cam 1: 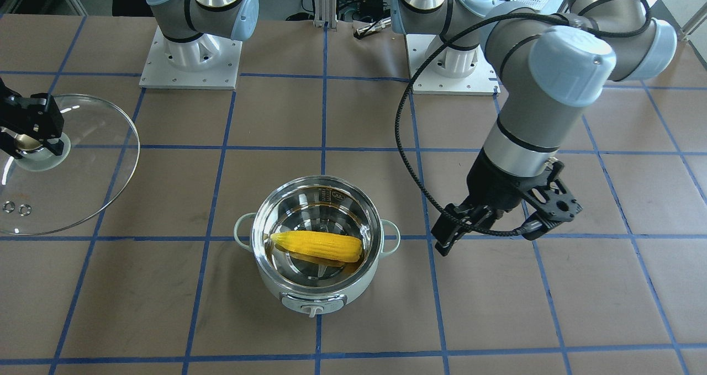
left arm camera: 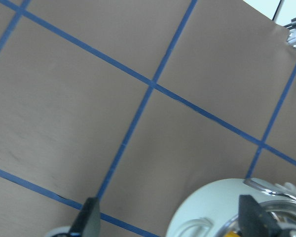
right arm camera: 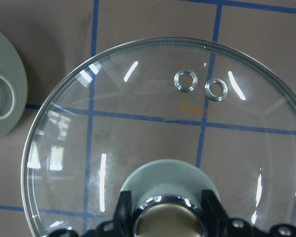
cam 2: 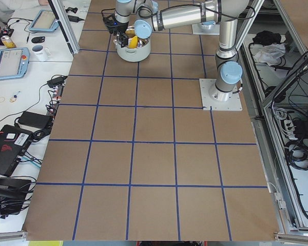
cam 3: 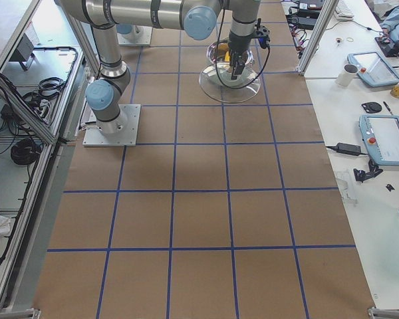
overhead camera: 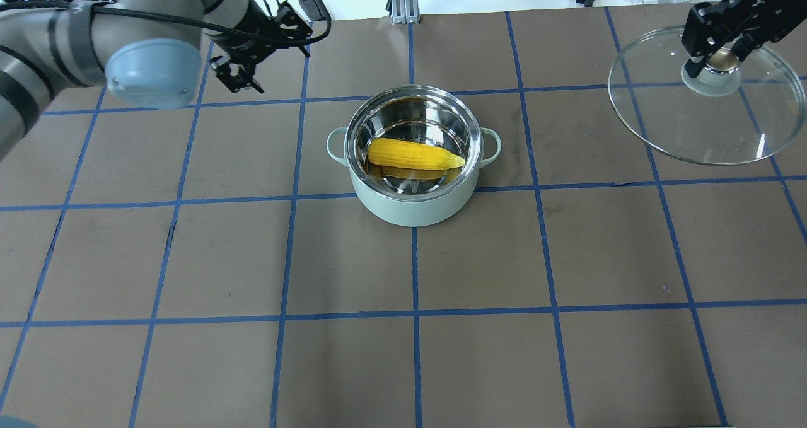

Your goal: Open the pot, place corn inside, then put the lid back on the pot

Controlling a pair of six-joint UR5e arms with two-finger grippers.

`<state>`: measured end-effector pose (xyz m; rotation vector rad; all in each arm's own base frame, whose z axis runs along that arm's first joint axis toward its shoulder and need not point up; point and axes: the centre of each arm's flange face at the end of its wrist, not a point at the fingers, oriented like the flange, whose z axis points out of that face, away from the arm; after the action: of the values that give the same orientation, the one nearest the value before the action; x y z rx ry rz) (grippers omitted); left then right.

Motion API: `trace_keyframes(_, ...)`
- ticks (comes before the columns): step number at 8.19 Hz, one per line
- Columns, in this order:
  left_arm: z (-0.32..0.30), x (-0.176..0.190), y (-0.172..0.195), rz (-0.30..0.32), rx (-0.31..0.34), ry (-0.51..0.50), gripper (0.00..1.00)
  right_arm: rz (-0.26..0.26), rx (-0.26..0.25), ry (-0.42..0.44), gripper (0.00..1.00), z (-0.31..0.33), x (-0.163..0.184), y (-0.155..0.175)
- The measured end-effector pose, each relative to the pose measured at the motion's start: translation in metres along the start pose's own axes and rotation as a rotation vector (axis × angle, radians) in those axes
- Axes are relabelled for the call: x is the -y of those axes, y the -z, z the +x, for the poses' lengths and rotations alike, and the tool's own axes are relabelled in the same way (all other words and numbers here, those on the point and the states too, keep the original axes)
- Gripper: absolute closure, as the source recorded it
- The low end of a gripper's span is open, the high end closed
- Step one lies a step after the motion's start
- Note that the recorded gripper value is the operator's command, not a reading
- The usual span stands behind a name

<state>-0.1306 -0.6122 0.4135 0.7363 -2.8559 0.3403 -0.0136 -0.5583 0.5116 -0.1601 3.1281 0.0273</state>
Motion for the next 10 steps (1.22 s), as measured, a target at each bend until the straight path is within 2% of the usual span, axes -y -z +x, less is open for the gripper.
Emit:
trace_keyframes(1,-0.023,0.01,0.013,0.017,0.07,-0.074,0.0,0.022,0.028,-0.056,0.91,-0.014,0.005,0.001)
trace_keyframes(2,-0.04,0.012,0.032,0.036,0.166,-0.125,0.0,0.04,0.037,-0.085,0.91,-0.044,0.013,-0.001)
trace_keyframes(3,-0.05,0.006,0.053,0.036,0.234,-0.155,0.0,0.061,0.041,-0.114,0.92,-0.087,0.024,-0.007)
trace_keyframes(4,-0.054,-0.003,0.071,0.033,0.267,-0.172,0.0,0.079,0.051,-0.142,0.92,-0.129,0.035,-0.016)
trace_keyframes(6,-0.061,-0.021,0.082,-0.038,0.313,-0.187,0.0,0.099,0.099,-0.209,0.92,-0.196,0.058,-0.044)
trace_keyframes(8,-0.064,-0.032,0.081,-0.094,0.335,-0.193,0.0,0.129,0.155,-0.277,0.92,-0.267,0.073,-0.07)
trace_keyframes(10,-0.061,-0.046,0.087,-0.126,0.338,-0.205,0.0,0.128,0.218,-0.334,0.92,-0.316,0.082,-0.093)
